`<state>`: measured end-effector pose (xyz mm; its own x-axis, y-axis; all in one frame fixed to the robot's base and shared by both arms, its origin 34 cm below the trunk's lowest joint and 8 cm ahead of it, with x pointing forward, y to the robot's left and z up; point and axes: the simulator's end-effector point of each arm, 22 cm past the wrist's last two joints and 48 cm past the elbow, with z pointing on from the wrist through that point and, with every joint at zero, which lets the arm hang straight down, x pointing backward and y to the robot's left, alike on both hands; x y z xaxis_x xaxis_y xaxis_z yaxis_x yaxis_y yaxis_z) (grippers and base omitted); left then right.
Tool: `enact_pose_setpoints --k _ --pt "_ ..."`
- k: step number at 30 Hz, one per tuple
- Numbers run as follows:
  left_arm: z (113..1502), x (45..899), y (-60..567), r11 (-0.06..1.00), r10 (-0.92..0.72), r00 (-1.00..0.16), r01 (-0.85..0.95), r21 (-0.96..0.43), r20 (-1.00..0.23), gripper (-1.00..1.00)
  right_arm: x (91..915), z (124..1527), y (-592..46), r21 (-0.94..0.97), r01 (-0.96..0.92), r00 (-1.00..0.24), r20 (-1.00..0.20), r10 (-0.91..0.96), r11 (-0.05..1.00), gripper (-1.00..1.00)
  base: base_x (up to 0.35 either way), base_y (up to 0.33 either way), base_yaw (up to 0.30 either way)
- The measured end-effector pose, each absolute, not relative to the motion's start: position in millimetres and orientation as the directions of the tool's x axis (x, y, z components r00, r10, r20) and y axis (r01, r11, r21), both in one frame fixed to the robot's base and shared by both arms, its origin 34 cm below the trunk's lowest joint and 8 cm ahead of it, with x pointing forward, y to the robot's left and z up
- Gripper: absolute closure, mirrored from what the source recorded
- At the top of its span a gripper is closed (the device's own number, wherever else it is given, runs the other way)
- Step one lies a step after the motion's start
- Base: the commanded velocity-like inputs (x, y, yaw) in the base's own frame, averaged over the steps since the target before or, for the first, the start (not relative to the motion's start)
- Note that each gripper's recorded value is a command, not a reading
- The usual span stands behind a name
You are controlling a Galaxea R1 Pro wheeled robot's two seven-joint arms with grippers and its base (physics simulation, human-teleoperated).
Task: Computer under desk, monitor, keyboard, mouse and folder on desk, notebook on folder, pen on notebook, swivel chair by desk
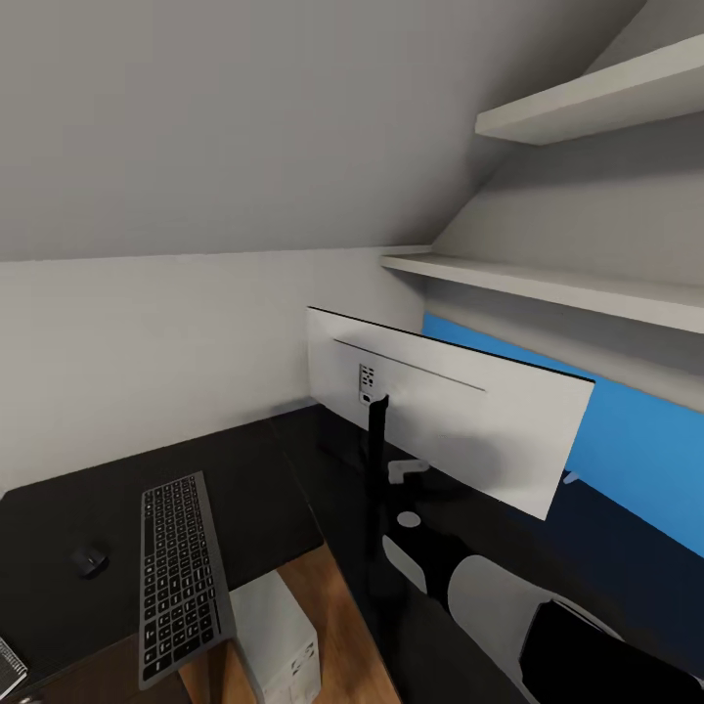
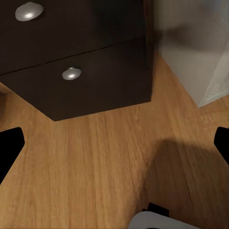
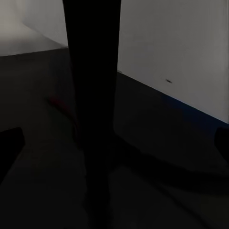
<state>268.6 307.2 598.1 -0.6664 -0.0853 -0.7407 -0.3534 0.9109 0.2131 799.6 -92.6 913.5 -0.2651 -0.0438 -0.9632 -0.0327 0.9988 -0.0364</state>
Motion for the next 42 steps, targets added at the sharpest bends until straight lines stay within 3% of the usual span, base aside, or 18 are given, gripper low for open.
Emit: enact_pose_setpoints --k 13,25,42 --pt "597.8 269.1 305.9 0.913 -0.085 -0.666 -0.35 0.209 -0.741 -1.0 799.8 914.0 -92.6 -0.035 -0.032 -0.263 -0.964 -0.042 0.999 -1.0 0.0 0.021 0.0" --pt "597.9 269.2 305.7 0.914 -0.085 -0.666 -0.349 0.209 -0.741 -1.0 799.8 914.1 -92.8 -0.034 -0.031 -0.263 -0.964 -0.041 0.999 -1.0 0.0 0.226 0.0" --pt "598.0 268.7 306.7 0.912 -0.086 -0.666 -0.352 0.212 -0.741 -1.0 801.7 921.6 -95.5 -0.018 -0.02 -0.221 -0.975 -0.022 1.0 -1.0 0.0 0.006 0.0"
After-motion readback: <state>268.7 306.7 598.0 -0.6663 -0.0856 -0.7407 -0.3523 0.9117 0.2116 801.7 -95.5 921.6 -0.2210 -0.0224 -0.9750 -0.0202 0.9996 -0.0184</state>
